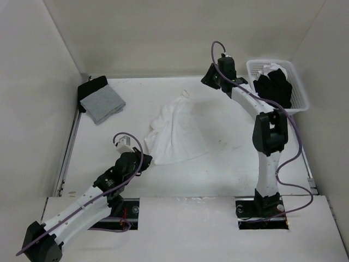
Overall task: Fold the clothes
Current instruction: Flatten the tank top out
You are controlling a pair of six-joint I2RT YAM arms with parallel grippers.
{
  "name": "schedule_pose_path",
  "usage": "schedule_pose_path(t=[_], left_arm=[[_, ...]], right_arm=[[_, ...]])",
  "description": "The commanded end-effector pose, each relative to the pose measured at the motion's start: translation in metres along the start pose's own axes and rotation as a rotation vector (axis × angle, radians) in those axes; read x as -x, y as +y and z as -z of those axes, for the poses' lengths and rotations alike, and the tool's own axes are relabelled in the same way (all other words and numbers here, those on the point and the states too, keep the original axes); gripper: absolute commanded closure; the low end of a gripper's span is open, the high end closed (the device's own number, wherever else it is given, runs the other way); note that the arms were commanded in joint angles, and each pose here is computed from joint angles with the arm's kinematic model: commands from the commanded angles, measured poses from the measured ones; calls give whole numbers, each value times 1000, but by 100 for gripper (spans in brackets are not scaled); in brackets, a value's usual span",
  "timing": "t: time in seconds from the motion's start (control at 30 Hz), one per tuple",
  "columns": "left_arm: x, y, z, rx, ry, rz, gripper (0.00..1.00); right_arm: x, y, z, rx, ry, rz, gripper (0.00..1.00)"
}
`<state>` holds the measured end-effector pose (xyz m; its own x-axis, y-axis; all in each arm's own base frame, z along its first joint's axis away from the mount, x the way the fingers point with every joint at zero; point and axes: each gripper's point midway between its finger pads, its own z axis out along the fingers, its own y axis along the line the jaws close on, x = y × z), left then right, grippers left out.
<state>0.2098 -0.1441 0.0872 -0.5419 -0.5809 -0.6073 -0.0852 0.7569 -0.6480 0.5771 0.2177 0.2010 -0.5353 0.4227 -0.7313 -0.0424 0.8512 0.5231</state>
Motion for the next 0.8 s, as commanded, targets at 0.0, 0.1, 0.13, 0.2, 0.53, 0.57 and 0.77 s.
schedule_pose_path(t=[0.0,0.1,0.13,0.2,0.53,0.57,0.77], left_arm=[[4,-5,-7,-27,-33,69,97],[1,1,-10,-16,-30,77,96],[2,2,-11,-15,-32,82,96],[5,4,-12,-16,-37,87,96],[42,5,-11,-49,-98,142,96],[44,6,-12,-53,-97,152,96],[43,16,-13,-50,-83,168,96]], right_arm=[[76,49,65,111,-180,-22,58],[23,50,93,108,-119,49,53],[-4,45,103,99,-86,68,55],[-65,28,123,77,-22,87,77],[-217,-71,160,-124,219,33,60],[-228,-71,161,-121,246,43,57],[-261,-74,167,-107,306,30,54]])
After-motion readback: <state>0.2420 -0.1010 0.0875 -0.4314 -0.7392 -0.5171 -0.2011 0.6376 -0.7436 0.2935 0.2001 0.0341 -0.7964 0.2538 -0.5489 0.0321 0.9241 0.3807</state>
